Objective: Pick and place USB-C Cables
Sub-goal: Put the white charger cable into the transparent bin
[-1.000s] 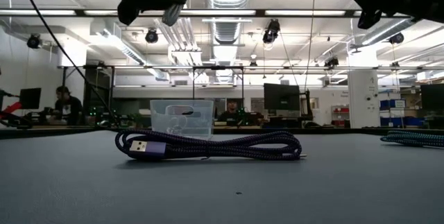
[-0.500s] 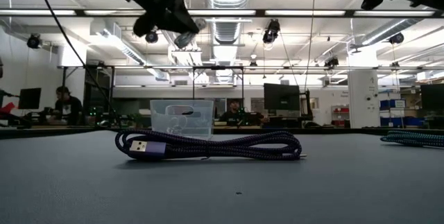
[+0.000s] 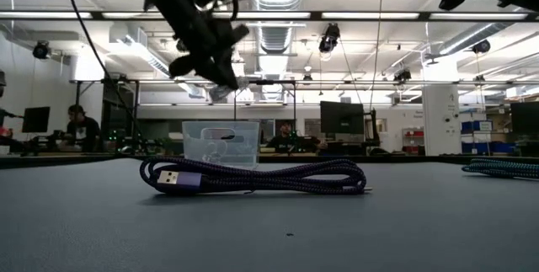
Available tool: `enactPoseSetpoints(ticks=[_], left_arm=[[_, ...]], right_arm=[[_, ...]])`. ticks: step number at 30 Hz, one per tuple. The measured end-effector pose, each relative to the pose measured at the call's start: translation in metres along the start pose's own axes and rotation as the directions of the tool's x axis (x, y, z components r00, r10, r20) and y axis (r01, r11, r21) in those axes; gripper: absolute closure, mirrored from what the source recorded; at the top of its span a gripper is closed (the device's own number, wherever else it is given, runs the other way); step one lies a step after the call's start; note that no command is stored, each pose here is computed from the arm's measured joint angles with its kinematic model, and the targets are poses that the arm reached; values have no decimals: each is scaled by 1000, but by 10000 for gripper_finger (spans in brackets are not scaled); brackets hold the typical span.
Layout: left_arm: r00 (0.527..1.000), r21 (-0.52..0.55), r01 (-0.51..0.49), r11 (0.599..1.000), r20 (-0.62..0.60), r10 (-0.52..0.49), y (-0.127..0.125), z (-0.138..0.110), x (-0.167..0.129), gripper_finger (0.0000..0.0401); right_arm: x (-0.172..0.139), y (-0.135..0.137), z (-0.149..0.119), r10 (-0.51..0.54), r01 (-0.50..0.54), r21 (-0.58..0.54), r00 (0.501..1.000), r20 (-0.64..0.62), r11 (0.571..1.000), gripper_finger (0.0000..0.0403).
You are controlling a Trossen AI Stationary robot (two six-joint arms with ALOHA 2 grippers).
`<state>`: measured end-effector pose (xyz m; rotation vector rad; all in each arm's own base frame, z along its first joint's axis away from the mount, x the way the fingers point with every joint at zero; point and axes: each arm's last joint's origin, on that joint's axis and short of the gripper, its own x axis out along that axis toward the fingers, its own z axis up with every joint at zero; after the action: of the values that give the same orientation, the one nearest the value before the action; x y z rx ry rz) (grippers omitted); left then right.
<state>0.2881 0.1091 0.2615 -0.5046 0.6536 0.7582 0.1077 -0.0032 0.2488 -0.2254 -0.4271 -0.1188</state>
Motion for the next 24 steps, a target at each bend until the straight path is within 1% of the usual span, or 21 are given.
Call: enactPoseSetpoints(ticks=[3, 5, 9, 14, 20, 24], left_arm=[[994, 1, -70, 998, -79, 70, 7, 5, 10, 375], [990, 8, -90, 996, -109, 90, 7, 6, 18, 375], [987, 28, -98, 995, -121, 101, 3, 13, 31, 375], [977, 29, -135, 990, -163, 138, 6, 17, 46, 375], [967, 5, -165, 986, -197, 163, 9, 13, 60, 375], [963, -12, -178, 984, -206, 172, 11, 9, 62, 375]], right_arm=[[0, 0, 1, 0, 0, 0, 1000, -1, 1000, 335], [0, 0, 1, 0, 0, -3, 1000, -3, 1000, 335], [0, 0, 1, 1, -1, -9, 1000, -3, 1000, 335], [0, 0, 0, 0, -1, -8, 1000, -4, 1000, 335], [0, 0, 0, 2, -2, 1, 1000, -12, 1000, 335], [0, 0, -1, 4, -4, 1, 1000, -16, 1000, 335]])
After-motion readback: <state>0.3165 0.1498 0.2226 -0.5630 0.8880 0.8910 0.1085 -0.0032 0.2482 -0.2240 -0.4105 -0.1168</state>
